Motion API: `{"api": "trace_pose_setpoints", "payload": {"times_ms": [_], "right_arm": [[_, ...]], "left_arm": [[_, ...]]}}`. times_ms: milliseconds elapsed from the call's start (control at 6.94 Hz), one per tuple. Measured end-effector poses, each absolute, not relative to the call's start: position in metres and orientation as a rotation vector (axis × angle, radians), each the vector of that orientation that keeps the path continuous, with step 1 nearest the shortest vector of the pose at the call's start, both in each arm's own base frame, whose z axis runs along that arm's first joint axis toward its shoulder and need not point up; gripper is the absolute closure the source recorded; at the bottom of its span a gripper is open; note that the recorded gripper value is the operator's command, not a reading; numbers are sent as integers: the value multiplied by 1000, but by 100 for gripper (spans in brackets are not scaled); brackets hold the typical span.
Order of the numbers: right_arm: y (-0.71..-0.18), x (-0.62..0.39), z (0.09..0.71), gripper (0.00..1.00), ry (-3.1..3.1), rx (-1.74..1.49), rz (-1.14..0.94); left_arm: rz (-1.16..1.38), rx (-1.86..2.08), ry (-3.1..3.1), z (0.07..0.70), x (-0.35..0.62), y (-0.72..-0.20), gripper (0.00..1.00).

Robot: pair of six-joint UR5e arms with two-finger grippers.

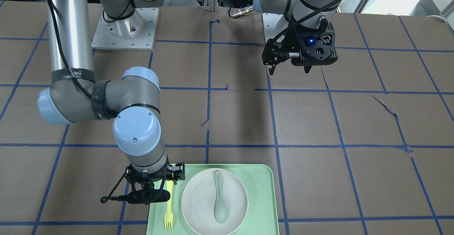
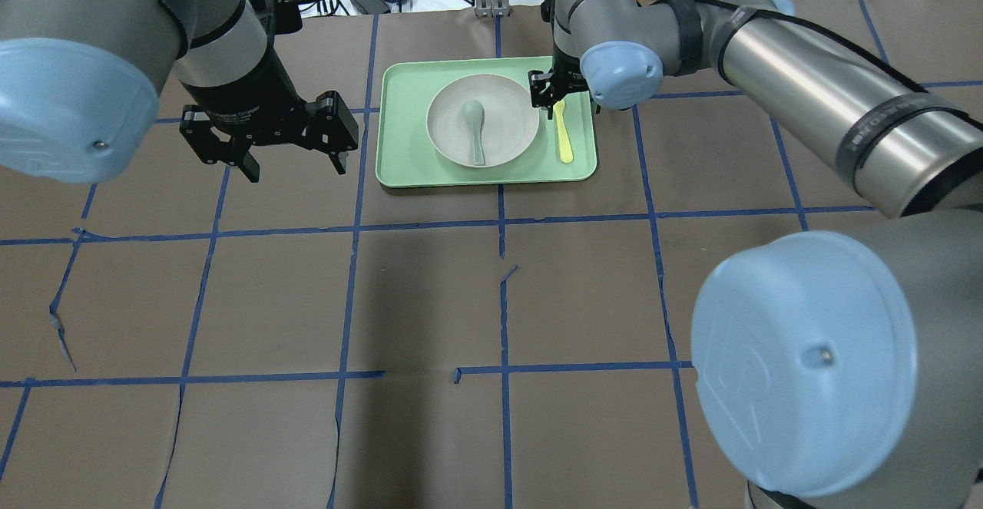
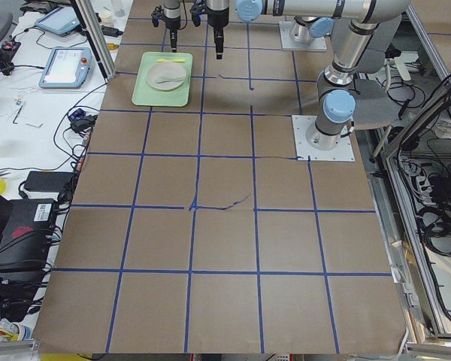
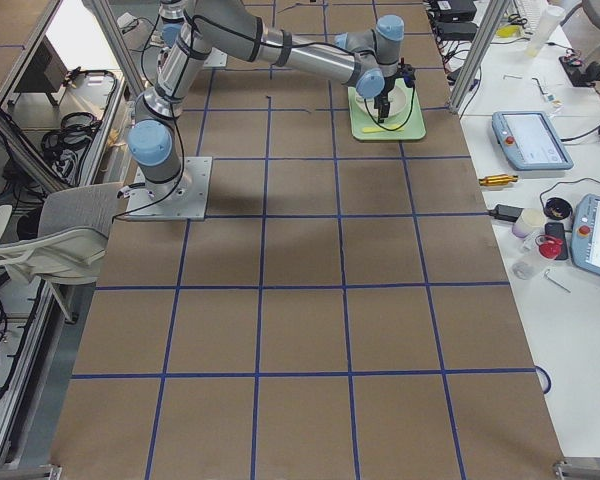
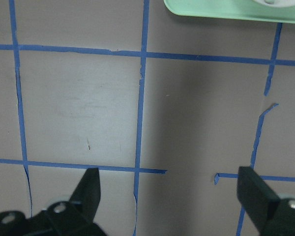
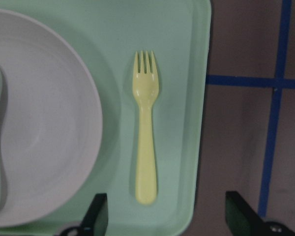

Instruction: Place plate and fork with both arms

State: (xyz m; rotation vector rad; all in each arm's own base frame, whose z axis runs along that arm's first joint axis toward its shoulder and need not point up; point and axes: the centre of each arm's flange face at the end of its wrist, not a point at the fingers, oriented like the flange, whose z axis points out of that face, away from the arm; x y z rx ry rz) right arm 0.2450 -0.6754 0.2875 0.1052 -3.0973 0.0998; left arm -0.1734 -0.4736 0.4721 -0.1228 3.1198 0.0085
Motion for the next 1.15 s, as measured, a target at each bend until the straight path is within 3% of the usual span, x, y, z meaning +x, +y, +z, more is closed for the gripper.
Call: {"api": "trace_pose_setpoints", "payload": {"times_ms": [576, 1153], "right_arm": [[-540, 195, 484, 0, -3023, 99, -10], [-492, 186, 508, 0, -3082, 139, -66]], "left_arm": [[9, -121, 3119, 477, -173, -471, 0], [4, -122, 3120, 479, -173, -469, 0]]}}
